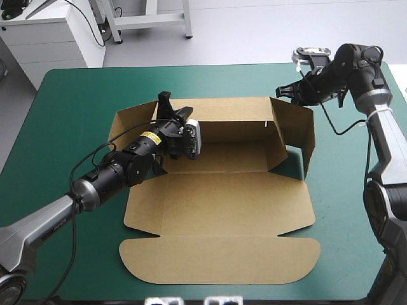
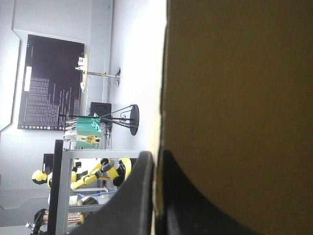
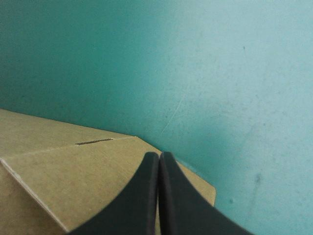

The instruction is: Fold the box

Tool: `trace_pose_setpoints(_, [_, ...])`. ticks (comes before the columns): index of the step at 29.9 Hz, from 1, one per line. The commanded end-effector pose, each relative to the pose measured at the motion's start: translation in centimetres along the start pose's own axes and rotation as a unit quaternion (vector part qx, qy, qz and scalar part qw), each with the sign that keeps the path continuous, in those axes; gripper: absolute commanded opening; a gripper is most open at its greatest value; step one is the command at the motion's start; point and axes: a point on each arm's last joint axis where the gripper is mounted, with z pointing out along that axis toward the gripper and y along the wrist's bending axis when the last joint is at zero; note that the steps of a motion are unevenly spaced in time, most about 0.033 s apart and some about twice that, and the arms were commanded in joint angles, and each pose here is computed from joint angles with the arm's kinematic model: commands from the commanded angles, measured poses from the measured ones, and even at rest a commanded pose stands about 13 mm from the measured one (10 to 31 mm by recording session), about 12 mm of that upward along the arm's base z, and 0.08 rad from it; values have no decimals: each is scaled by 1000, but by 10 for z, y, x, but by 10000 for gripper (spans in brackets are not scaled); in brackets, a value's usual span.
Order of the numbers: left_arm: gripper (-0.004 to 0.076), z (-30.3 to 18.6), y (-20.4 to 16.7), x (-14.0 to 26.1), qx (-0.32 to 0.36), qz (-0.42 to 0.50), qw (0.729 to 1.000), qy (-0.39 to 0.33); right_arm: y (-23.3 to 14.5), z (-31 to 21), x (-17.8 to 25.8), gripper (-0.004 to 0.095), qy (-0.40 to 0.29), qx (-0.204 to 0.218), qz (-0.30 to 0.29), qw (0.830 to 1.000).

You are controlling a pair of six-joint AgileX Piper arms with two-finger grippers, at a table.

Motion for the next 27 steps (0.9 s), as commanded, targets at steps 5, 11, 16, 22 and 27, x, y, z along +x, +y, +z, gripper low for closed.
trace_pose_setpoints(5, [-8,-11,28,-4,-73,-16,997,-4,14,-46,16,-18,-22,-14,-37,999])
trace_pose_setpoints(11, [-8,-11,32,-3,-91,-22,996,-2,16,-47,18,-18,-22,-19,-39,999])
trace_pose_setpoints(16, [-8,-11,31,-2,-89,-42,995,5,18,-47,18,-18,-23,-34,-40,998])
trace_pose_setpoints(22, [-1,-11,31,1,-86,-32,996,19,25,-37,23,-17,-20,-85,-55,995])
trace_pose_setpoints(27, [-1,-11,30,1,-86,-33,996,19,26,-31,35,-14,-51,-94,-70,992])
